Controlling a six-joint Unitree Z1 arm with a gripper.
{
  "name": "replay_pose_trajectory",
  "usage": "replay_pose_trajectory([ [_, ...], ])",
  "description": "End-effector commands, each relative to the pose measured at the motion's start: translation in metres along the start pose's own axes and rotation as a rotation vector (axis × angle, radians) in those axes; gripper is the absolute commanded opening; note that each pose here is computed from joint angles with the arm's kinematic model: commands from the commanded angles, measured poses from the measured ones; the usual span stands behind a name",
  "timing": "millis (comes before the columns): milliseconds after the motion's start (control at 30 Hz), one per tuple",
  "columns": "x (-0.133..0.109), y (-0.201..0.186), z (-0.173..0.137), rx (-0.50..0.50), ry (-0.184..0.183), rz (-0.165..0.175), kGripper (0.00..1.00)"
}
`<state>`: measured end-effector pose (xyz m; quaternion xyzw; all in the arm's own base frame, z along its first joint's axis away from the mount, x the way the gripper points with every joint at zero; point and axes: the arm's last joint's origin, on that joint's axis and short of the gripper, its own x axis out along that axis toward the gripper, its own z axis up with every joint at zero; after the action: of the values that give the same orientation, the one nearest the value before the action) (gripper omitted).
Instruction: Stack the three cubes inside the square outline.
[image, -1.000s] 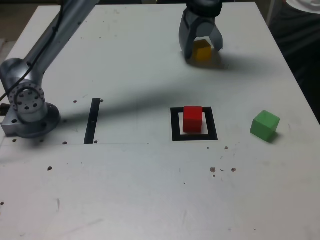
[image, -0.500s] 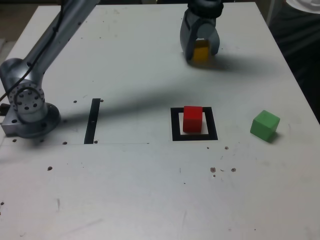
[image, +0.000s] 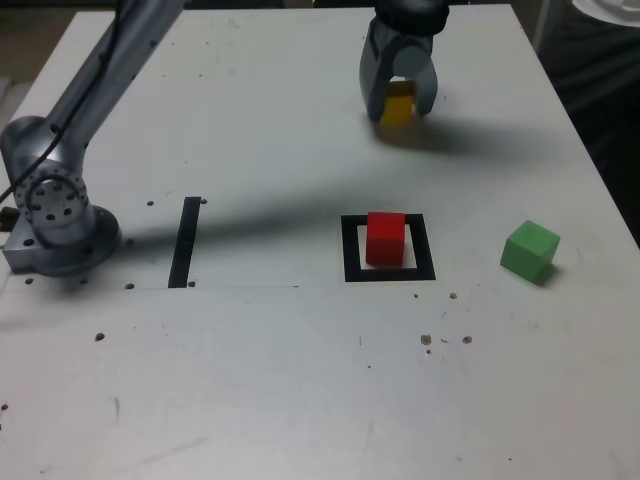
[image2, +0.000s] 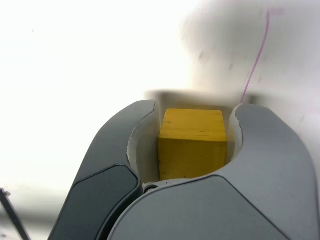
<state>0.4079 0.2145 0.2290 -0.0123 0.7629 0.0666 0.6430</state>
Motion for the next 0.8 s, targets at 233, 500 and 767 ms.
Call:
replay_pose_trajectory([
  [233, -0.030, -0.049, -0.030, 0.085, -0.014, -0.020, 0.33],
  [500, -0.048, -0.098, -0.063, 0.137, -0.026, -0.011, 0.33],
  [767, -0.059, -0.146, -0.086, 0.182, -0.039, -0.019, 0.33],
])
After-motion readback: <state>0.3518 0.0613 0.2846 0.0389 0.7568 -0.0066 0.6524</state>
